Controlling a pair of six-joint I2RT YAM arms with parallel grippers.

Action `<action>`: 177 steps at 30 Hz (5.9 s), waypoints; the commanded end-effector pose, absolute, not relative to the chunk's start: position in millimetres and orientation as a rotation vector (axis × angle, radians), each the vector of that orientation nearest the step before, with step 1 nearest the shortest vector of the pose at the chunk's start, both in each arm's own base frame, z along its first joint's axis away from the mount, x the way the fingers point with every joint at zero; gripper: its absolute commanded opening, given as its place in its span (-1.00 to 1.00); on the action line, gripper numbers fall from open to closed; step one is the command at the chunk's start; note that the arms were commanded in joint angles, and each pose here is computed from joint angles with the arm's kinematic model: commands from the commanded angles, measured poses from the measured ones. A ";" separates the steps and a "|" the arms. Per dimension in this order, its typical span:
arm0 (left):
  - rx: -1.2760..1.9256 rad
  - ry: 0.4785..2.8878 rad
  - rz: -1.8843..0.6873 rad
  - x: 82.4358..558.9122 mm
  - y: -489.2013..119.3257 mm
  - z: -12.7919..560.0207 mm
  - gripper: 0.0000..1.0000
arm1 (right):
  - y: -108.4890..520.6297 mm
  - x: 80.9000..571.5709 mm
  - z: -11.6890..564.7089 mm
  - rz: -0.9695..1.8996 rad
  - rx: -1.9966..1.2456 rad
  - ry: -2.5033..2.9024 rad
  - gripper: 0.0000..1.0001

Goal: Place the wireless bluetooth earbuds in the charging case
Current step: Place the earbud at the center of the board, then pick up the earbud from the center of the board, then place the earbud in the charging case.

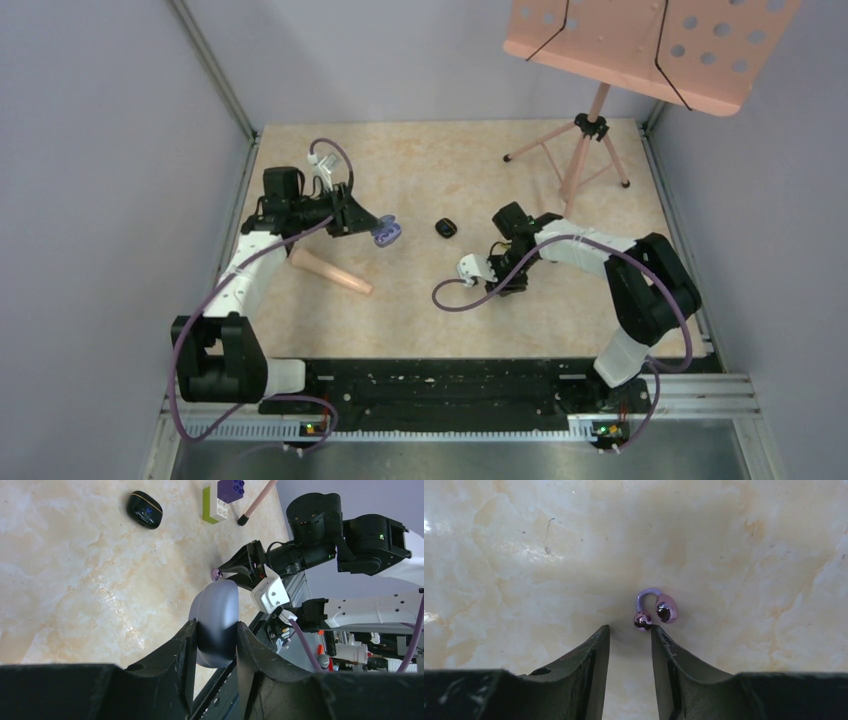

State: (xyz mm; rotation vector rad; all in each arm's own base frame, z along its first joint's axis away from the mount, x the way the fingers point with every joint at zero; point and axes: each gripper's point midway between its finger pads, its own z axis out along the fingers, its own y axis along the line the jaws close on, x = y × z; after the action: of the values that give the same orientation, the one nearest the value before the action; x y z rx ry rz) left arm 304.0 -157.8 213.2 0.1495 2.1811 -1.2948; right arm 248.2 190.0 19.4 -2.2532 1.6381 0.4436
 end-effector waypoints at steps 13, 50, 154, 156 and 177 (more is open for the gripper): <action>0.193 2.099 -1.295 303.5 -158.6 228.6 -1.00 | 238.1 216.4 33.7 0.636 -2.214 1.679 -0.25; 0.151 2.090 -1.240 309.4 -139.9 230.4 -1.00 | 238.6 253.9 39.7 0.579 -2.650 1.350 -0.42; 0.134 1.984 -1.738 339.2 -199.7 311.9 -1.00 | 373.1 337.3 317.0 0.710 -0.622 1.341 -1.00; 0.135 1.983 -1.740 338.8 -199.7 312.4 -1.00 | 373.5 336.5 315.3 0.691 -0.639 1.332 -1.00; 0.147 1.989 -1.756 334.2 -200.5 310.6 -1.00 | 382.4 328.4 309.8 0.631 -0.679 1.267 -1.00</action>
State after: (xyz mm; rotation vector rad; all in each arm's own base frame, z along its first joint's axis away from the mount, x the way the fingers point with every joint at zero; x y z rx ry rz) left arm 342.5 -200.7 291.8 0.0532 2.0581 -1.7682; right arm 336.8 372.6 301.7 -0.6884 1.2911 0.6073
